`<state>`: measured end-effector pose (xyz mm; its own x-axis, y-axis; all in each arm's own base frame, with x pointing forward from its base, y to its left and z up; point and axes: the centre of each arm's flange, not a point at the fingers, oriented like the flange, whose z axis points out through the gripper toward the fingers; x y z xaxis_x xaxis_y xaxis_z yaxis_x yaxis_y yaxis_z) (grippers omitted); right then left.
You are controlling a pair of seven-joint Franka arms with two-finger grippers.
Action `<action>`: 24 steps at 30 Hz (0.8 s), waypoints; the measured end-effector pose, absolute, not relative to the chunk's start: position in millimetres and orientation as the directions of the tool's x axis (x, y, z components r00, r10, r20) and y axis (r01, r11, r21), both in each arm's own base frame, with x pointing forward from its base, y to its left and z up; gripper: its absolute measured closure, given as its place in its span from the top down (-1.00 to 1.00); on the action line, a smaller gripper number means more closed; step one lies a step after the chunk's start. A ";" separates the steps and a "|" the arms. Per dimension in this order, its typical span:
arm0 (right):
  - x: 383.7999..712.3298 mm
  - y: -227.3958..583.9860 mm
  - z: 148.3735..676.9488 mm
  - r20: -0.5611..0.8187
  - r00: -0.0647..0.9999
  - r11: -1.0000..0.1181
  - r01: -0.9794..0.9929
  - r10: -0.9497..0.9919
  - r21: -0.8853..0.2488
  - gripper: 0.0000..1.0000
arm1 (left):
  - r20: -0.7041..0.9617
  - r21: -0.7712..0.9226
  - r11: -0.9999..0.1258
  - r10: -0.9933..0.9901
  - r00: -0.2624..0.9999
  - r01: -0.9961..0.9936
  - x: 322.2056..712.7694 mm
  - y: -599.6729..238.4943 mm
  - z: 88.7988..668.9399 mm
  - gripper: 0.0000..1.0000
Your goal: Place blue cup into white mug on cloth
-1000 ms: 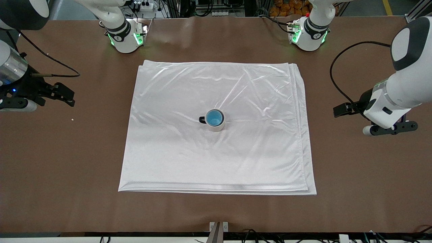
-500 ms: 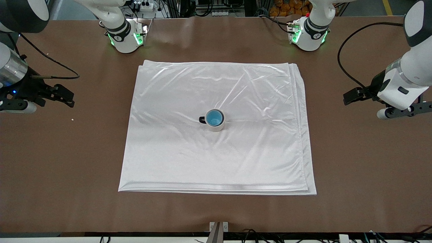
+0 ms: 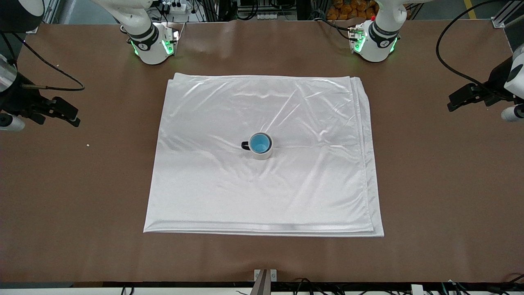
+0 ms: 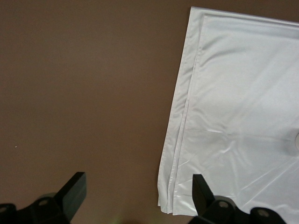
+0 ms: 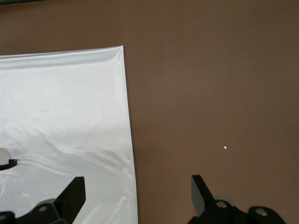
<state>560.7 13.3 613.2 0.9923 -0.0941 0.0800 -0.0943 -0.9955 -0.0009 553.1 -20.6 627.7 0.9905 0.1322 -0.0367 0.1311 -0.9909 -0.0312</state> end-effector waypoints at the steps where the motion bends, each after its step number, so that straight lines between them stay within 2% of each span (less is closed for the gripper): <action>1: 559.6 13.4 615.8 0.085 0.992 -0.996 -0.095 -0.094 -0.002 1.00 | -0.035 -0.035 -0.992 0.125 0.992 0.124 552.7 -21.0 628.4 1.00; 24: 551.8 2.7 645.8 0.099 0.988 -0.993 -0.116 -0.116 -0.003 1.00 | -0.035 -0.045 -0.998 0.035 0.999 0.033 553.1 -19.3 628.3 1.00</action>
